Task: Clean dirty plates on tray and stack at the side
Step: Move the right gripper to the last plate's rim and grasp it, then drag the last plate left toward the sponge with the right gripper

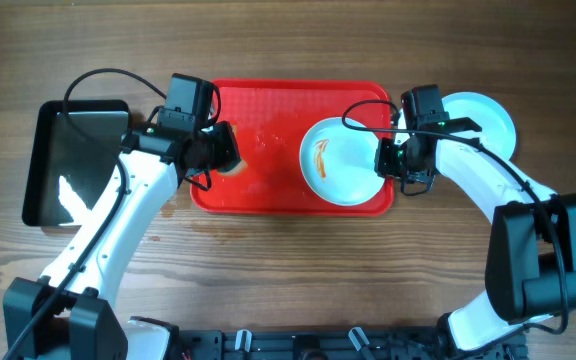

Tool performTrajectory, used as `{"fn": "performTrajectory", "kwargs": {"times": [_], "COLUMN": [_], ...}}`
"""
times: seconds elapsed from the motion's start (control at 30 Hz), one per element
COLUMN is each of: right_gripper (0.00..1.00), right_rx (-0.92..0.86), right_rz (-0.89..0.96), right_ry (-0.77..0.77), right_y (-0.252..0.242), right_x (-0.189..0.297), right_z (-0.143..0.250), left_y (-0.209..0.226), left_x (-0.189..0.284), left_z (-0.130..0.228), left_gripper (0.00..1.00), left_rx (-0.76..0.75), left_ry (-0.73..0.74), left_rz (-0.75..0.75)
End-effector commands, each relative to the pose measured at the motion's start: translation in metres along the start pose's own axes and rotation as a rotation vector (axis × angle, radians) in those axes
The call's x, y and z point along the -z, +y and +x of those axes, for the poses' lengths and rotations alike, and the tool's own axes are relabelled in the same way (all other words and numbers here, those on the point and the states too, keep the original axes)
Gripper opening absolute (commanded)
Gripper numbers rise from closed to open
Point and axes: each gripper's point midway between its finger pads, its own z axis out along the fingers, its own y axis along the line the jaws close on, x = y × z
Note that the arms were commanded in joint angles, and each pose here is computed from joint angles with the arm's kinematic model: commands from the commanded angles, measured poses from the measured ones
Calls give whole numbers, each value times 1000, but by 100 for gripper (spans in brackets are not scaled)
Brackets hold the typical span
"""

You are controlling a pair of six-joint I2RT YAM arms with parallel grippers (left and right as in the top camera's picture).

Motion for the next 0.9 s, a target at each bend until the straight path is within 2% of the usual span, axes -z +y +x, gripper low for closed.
{"fn": "performTrajectory", "kwargs": {"times": [0.0,0.23,0.3,0.37,0.43,0.5,0.53,0.7,0.77,0.87], "right_gripper": [23,22,14,15,24,61,68,67,63,34], "right_rx": [20,41,44,46,36,32,34,27,26,71], "right_rz": [-102,-176,-173,-129,-44,19,47,91,73,-35], "right_ry": [35,38,45,18,-25,-53,-63,-22,-2,8], "right_y": [18,39,41,37,26,16,11,-2,-3,15], "right_x": [-5,-4,3,15,30,37,38,19,6,-2], "right_z": [7,8,6,-6,-22,-31,-32,-19,-11,-8], "left_y": [-1,-2,-2,-2,-2,-2,-2,-2,-2,-2], "left_x": [-4,-4,-4,-4,-4,-4,-4,-4,-4,-4], "left_z": [5,5,5,5,5,4,4,4,4,5], "left_gripper": [4,4,4,4,4,4,4,4,4,4], "left_rx": [-12,-12,-12,-12,-12,-12,-12,-12,-12,-12], "left_ry": [20,17,17,18,17,17,17,17,17,17], "left_rz": [5,6,6,6,6,6,6,7,7,6]}}
